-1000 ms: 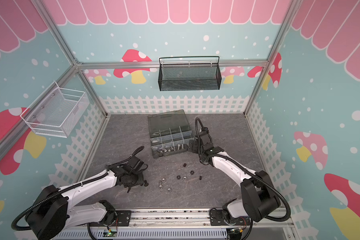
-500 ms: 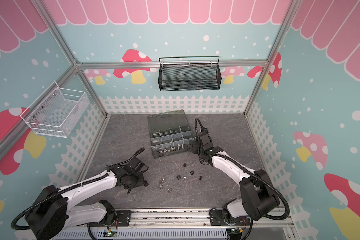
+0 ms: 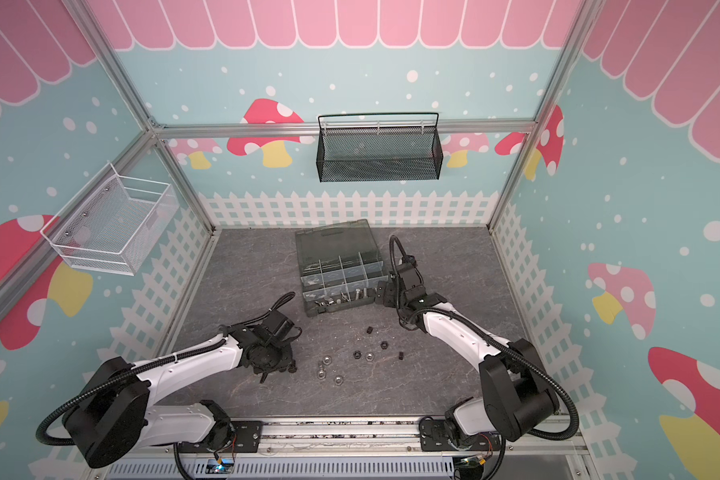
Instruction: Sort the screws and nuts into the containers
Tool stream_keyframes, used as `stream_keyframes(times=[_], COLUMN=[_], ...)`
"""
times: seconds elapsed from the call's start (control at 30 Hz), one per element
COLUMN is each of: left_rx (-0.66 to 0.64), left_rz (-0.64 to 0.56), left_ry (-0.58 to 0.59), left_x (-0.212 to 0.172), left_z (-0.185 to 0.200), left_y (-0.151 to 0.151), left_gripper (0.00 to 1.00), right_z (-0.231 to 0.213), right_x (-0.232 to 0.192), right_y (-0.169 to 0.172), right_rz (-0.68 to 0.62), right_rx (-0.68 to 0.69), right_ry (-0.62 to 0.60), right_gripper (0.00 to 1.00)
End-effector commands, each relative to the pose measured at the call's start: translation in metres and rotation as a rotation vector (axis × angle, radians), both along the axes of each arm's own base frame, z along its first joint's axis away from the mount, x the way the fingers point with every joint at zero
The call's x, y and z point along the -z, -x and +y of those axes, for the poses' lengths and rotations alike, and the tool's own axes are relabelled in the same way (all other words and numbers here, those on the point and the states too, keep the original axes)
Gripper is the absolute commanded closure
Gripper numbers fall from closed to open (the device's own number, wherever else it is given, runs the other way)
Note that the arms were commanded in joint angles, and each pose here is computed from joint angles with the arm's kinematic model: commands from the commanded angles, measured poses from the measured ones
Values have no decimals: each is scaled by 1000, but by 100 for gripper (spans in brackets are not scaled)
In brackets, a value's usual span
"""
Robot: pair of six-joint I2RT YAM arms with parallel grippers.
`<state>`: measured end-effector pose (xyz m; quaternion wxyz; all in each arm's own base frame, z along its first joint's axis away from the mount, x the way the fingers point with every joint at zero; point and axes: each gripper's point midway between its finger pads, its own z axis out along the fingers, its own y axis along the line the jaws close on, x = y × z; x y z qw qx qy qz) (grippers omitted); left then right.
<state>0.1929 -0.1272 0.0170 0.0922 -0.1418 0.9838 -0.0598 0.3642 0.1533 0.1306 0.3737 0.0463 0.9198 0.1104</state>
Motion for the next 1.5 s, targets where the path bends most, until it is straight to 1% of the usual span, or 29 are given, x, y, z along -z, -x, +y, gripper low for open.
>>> stream_keyframes(times=[0.0,0.1,0.27,0.43,0.53,0.7,0.8,0.9,1.1,1.33,1.47], left_rx=[2,1,-2,1,4,5,-5,-8,-1,9,9], left_rz=[3,1,-4,13,11,-21,-78,-171,-381,-550,-622], left_ry=[-26,-37,-58,-70,-70,-69,-73,-54,3,47,82], left_x=[2,2,1,6,5,-1,-12,-31,-81,-121,-132], left_z=[2,5,9,10,9,9,10,5,-9,-20,-25], left_y=[-1,0,-1,1,0,-5,-15,-34,-83,-145,-181], left_gripper=[71,74,76,87,91,93,96,97,97,99,99], right_z=[-3,-3,-2,-2,-2,-2,-4,-4,-3,-3,-2], right_x=[6,6,8,9,9,10,10,8,1,-4,-6], right_y=[1,1,0,0,0,0,0,1,0,1,1], right_rz=[18,17,25,26,27,29,27,20,4,-7,-11], right_rx=[16,18,14,16,16,18,25,28,23,19,15], right_ry=[4,5,3,5,6,5,8,5,-7,-15,-17], right_gripper=[2,2,2,2,2,2,2,2,2,2,2])
